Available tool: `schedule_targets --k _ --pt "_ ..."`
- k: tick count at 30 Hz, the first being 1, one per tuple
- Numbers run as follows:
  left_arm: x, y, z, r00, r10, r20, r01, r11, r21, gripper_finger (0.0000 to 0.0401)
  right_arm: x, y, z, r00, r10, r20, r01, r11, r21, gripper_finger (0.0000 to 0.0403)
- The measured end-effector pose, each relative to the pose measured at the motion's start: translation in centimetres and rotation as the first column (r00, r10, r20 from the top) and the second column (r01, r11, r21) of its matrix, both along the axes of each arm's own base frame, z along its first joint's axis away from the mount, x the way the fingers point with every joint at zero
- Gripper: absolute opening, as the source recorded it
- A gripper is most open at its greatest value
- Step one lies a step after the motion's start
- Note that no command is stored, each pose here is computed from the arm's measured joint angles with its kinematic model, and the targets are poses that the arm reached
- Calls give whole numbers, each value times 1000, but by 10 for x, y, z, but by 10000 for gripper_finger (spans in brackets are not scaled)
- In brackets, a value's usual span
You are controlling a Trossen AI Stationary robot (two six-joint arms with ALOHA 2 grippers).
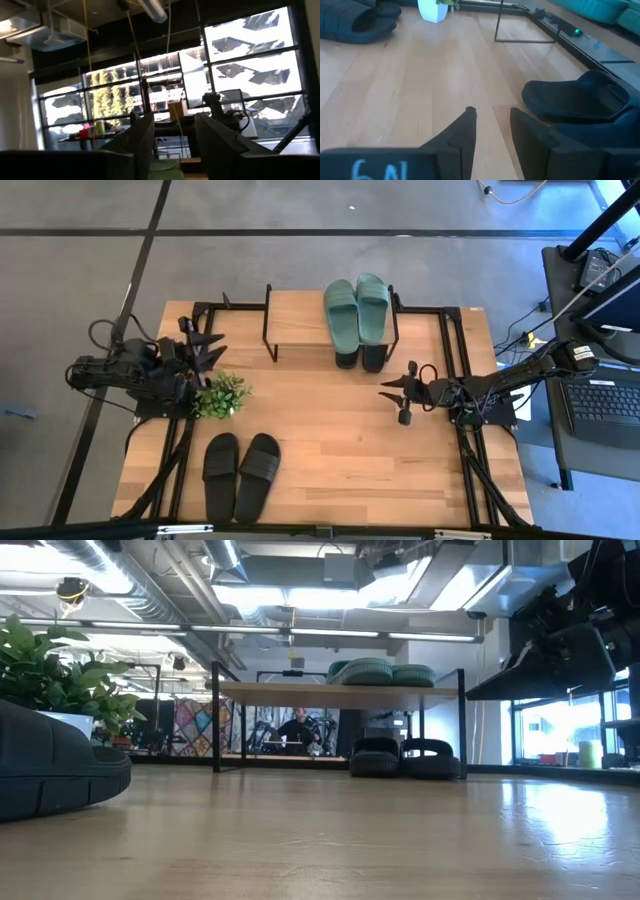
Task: Pick and place slides into the shelf
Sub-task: Put the black slide under the shelf
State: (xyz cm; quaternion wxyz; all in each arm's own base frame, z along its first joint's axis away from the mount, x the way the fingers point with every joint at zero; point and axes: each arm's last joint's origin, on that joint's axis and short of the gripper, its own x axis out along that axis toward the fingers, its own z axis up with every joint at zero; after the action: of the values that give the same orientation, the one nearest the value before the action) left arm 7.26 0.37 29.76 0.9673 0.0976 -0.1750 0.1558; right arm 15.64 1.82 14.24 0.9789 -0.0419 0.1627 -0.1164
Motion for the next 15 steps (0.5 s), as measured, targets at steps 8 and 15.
schedule_targets --k 8,15 --pt "39 -6 3 968 -47 -248 84 987 137 164 0 0 0 1000 -4 2 4 1000 11 122" --pt "90 -28 32 768 -91 -634 230 963 140 165 -1 0 -2 999 -33 -1 33 996 89 122"
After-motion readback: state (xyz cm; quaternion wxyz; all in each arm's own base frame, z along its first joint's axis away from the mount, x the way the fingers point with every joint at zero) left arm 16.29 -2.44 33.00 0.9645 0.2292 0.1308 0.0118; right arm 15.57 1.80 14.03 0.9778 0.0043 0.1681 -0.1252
